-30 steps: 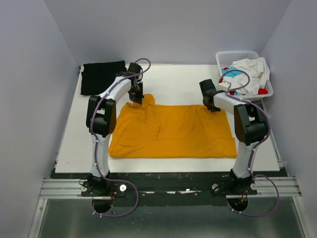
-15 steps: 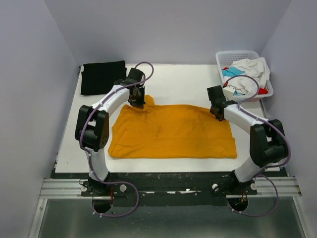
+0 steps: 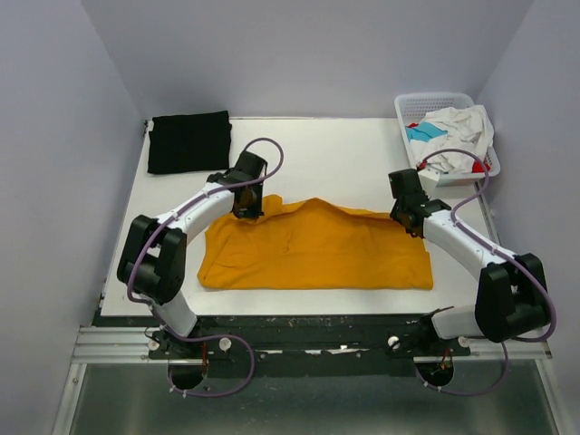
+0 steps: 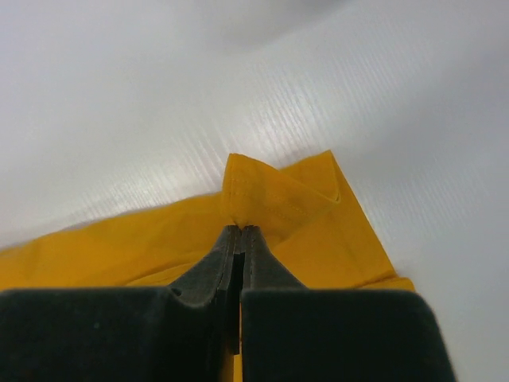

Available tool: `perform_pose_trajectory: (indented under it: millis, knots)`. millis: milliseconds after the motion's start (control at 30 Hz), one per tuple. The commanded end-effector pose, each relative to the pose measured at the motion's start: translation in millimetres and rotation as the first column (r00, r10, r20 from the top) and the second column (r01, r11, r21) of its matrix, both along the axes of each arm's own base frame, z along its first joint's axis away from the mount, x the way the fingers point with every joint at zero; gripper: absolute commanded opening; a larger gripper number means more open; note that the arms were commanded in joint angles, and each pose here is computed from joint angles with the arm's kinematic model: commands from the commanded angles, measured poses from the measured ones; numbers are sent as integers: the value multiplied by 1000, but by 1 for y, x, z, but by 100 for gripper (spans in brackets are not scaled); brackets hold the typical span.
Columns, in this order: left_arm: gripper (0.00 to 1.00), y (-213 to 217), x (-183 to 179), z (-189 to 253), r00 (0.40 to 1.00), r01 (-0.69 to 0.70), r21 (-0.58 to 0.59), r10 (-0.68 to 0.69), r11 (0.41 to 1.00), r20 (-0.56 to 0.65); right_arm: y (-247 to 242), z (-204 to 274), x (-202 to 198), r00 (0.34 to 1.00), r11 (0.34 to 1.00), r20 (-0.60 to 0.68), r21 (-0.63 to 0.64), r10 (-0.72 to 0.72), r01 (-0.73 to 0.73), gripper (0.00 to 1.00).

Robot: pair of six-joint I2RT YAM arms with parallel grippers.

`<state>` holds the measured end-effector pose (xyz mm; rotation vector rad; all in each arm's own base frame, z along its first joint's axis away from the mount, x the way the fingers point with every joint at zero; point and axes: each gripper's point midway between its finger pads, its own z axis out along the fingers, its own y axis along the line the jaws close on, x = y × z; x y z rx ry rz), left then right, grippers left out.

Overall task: Fold and stack the t-shirts
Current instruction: Fold the other side of the tshirt into a rectangle

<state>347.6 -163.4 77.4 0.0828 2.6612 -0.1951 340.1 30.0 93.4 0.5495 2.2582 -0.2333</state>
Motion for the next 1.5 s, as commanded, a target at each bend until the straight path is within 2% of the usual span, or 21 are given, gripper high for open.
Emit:
perform_pose_trajectory:
  millis: [0,400,767,900,1033,1067,1100,1133,1167,1200,1233,1267,1333,1467]
  knots:
    - [0,10,-2,15,993,-68,0,68,998,102,-15,-5,-24,997,997,-50,-49,-60,58,1]
    - [0,13,-31,9,988,-90,-12,91,996,123,-30,-10,-36,985,984,-81,-109,-150,141,1]
    - [0,19,-42,29,972,-121,-25,124,992,197,-28,-10,-39,988,988,-90,-100,-127,118,1]
    - [0,18,-50,12,980,-121,-15,122,992,159,-25,-17,-39,988,991,-105,-84,-116,107,2]
    - [0,25,-68,-12,985,-151,8,150,989,89,-27,-28,-49,978,987,-148,-94,-145,132,8]
    - [4,27,-74,-16,984,-166,7,165,986,69,-29,-30,-53,973,984,-162,-92,-166,153,14]
    - [21,28,-82,-17,983,-175,7,174,985,48,-29,-32,-60,966,981,-180,-90,-184,170,21]
    - [33,28,-93,-16,983,-181,3,181,983,26,-29,-35,-69,961,982,-205,-80,-186,173,29]
    - [41,29,-105,-15,981,-194,1,194,981,14,-29,-34,-75,957,980,-212,-65,-198,188,46]
    - [48,30,-119,-11,981,-196,4,196,981,7,-31,-31,-83,955,978,-207,-58,-210,202,59]
    - [63,29,-132,-7,982,-190,7,190,982,12,-31,-27,-89,956,976,-196,-43,-217,212,66]
    - [95,30,-142,2,979,-200,-10,200,980,34,-33,-19,-95,959,974,-170,-26,-227,226,79]
    - [99,28,-154,22,968,-238,-85,244,968,64,-31,-3,-100,972,974,-95,44,-216,221,100]
    - [99,10,-132,77,939,-145,-280,221,949,263,-6,29,-85,995,984,94,176,-33,16,100]
